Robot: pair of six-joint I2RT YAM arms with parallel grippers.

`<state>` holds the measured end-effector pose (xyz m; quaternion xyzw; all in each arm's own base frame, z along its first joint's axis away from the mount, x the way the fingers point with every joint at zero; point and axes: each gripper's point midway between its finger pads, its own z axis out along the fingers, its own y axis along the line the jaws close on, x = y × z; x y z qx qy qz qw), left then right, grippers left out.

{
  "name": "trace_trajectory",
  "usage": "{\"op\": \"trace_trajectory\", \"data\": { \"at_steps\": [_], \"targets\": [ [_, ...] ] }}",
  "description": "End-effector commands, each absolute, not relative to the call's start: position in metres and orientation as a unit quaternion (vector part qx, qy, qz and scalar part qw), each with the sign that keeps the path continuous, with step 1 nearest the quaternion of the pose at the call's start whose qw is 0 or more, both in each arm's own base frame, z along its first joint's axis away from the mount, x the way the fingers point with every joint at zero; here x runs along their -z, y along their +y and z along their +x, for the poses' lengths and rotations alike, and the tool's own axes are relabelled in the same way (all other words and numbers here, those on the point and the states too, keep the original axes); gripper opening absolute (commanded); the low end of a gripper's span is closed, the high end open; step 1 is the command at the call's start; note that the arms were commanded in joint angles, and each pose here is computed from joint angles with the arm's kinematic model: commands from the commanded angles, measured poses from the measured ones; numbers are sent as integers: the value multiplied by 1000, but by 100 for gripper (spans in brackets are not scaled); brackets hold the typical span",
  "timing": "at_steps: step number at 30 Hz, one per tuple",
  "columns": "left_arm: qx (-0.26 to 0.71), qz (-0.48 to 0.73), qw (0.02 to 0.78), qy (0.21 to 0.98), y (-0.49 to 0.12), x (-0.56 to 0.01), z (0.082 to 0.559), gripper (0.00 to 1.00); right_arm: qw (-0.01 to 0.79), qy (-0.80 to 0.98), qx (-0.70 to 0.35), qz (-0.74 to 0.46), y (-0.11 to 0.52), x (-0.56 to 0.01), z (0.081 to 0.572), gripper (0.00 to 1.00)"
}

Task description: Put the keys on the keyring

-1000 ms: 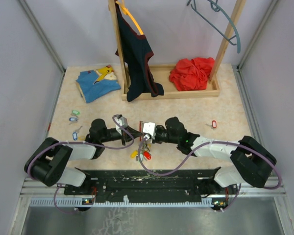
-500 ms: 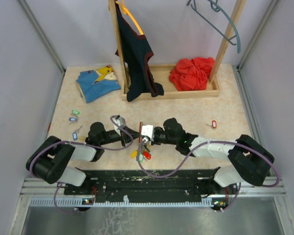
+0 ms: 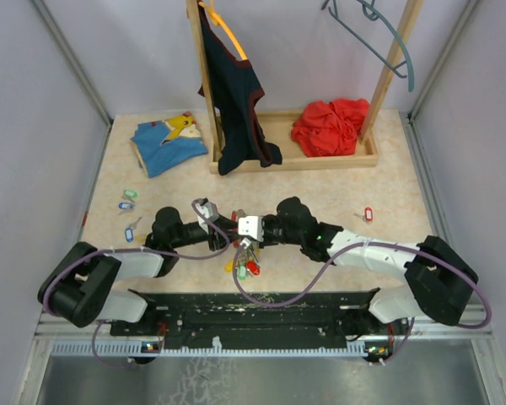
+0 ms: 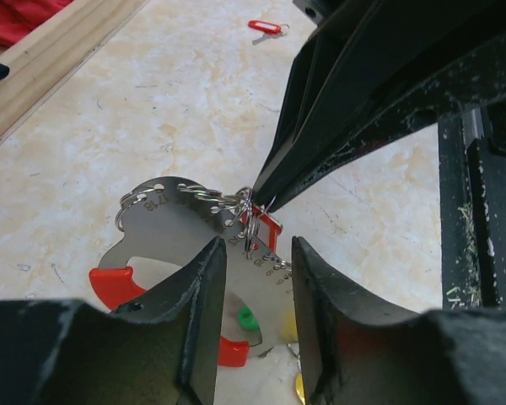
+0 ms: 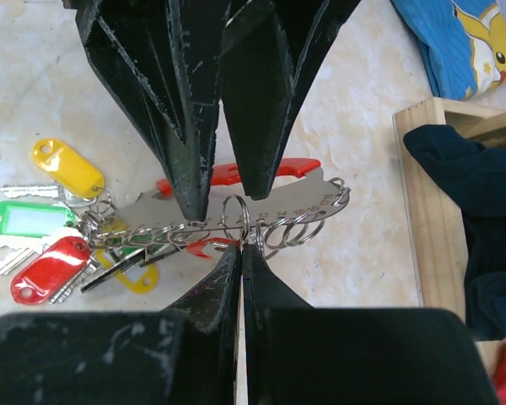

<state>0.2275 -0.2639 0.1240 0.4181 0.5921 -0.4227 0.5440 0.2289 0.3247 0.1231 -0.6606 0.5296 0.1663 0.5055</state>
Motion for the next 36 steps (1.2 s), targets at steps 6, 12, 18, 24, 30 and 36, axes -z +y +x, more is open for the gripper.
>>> {"op": "trace_trajectory", "data": {
  "at_steps": [6,12,18,24,30,36],
  "targets": [
    [429,464,518,576,-271,-122,221,48,536,476,-158,-679,336,-175,229,0],
    [433,469,518,570,-275,-126,223,47,532,471,-168,-684,339,-174,226,0],
    [443,474,508,567,-279,-124,223,37,534,466,-174,-684,341,-177,224,0],
    [448,475,499,569,-283,-120,223,20,535,466,-176,-683,342,-179,224,0],
    [442,469,507,572,-281,-123,224,0,526,485,-165,-679,333,-168,225,0],
    [451,445,531,562,-280,-135,223,0,508,511,-162,-674,322,-143,221,0]
  ]
}}
